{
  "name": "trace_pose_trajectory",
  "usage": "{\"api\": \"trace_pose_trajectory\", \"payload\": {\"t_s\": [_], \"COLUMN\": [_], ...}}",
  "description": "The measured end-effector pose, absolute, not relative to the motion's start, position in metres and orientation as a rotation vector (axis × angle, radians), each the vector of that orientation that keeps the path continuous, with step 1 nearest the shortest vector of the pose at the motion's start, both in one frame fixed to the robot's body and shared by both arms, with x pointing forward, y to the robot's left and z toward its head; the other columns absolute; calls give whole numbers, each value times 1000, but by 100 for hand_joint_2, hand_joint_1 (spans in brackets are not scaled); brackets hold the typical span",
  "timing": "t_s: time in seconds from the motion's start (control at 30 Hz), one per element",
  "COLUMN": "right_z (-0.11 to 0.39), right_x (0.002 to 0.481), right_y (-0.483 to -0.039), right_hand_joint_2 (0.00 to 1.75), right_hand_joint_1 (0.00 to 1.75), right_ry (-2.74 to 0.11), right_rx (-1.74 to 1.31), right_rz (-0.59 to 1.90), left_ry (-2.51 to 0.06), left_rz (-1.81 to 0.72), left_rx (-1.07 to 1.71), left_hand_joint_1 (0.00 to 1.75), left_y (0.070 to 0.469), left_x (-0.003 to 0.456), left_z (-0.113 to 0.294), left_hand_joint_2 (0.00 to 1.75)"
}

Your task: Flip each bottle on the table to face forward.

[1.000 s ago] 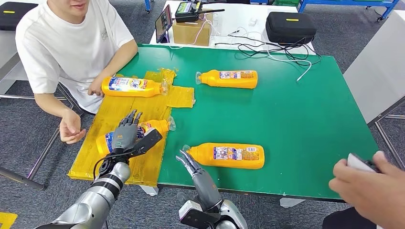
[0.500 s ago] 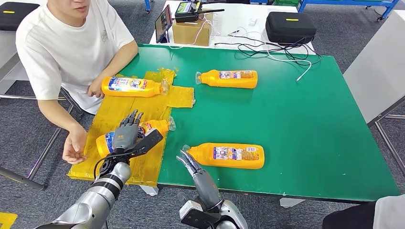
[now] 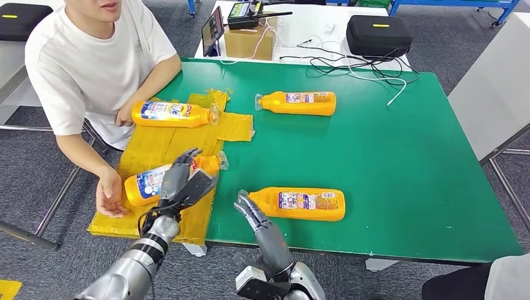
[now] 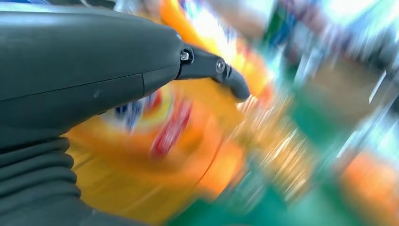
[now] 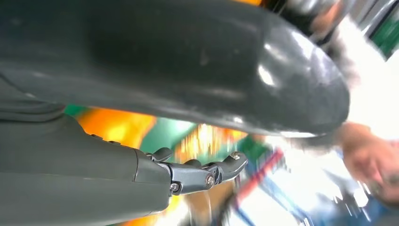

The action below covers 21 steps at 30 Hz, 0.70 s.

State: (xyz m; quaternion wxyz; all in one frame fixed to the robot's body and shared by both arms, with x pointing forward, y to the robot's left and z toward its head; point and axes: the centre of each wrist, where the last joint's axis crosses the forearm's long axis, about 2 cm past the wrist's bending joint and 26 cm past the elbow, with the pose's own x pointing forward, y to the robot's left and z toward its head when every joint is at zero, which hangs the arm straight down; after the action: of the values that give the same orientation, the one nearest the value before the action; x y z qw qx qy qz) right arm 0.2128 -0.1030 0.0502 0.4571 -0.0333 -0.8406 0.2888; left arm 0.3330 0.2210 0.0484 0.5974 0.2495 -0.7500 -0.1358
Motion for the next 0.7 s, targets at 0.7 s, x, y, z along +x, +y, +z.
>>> {"api": "trace_pose_trajectory", "payload": {"t_s": [0.7], "right_z": [59], "right_x": [258], "right_y": [-232], "right_hand_joint_2": [175], "right_hand_joint_1": [0], "right_ry": [-1748], "right_rx": [-1184], "right_rz": [1076], "left_ry": [-2250], "left_rz": [440], "left_rx": [451], "left_hand_joint_1": [0], "left_y": [177], "left_x": [255], "left_z": [169], "left_hand_joint_2": [175]}}
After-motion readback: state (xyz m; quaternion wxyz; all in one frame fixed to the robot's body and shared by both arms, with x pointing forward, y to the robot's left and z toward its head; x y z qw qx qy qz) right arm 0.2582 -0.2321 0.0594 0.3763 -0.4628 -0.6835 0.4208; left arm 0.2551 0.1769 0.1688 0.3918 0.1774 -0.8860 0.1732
